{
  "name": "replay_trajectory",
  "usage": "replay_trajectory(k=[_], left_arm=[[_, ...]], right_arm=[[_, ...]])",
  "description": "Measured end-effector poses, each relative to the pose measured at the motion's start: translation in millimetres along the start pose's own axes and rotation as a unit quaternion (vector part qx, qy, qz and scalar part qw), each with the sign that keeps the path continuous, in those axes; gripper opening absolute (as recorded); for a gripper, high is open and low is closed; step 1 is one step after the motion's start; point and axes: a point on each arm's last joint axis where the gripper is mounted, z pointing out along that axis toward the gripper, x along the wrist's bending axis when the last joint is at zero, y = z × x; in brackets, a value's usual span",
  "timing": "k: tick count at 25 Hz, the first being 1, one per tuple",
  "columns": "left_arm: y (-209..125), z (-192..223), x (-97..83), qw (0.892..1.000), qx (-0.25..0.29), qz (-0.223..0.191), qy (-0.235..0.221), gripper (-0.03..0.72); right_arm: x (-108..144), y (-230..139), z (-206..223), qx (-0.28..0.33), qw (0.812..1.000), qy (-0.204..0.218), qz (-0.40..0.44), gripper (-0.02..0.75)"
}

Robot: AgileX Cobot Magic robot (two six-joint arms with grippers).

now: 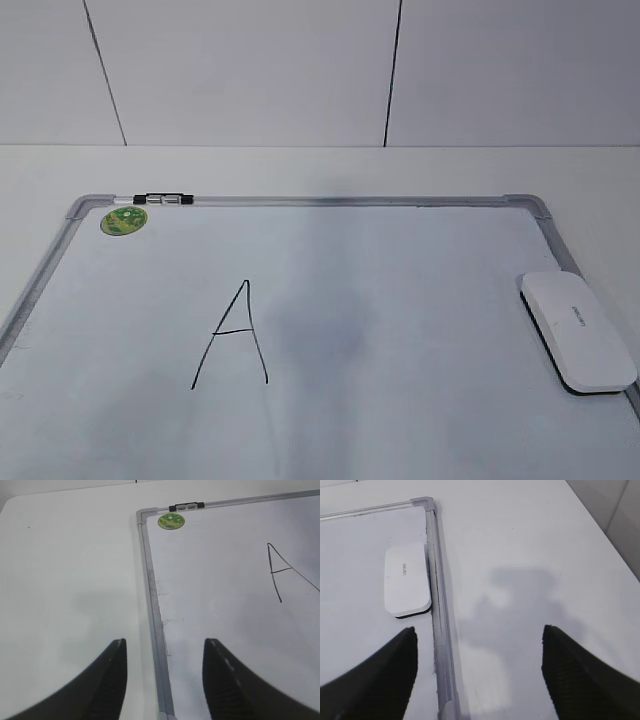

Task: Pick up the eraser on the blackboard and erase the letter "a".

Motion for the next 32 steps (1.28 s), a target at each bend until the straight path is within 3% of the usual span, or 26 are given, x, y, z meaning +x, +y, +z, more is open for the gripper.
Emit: replay_trajectory(k=[21,32], left_arm=[[0.0,0.0,0.0,1.000,0.000,0.000,0.000,0.371],[0.0,0.0,0.0,1.000,0.000,0.000,0.000,0.371]], right_arm=[[0.0,0.0,0.0,0.000,1.000,0.000,-0.001,0.592],[6.2,-0.5,-0.3,0.002,0.999,0.034,-0.040,0.592]])
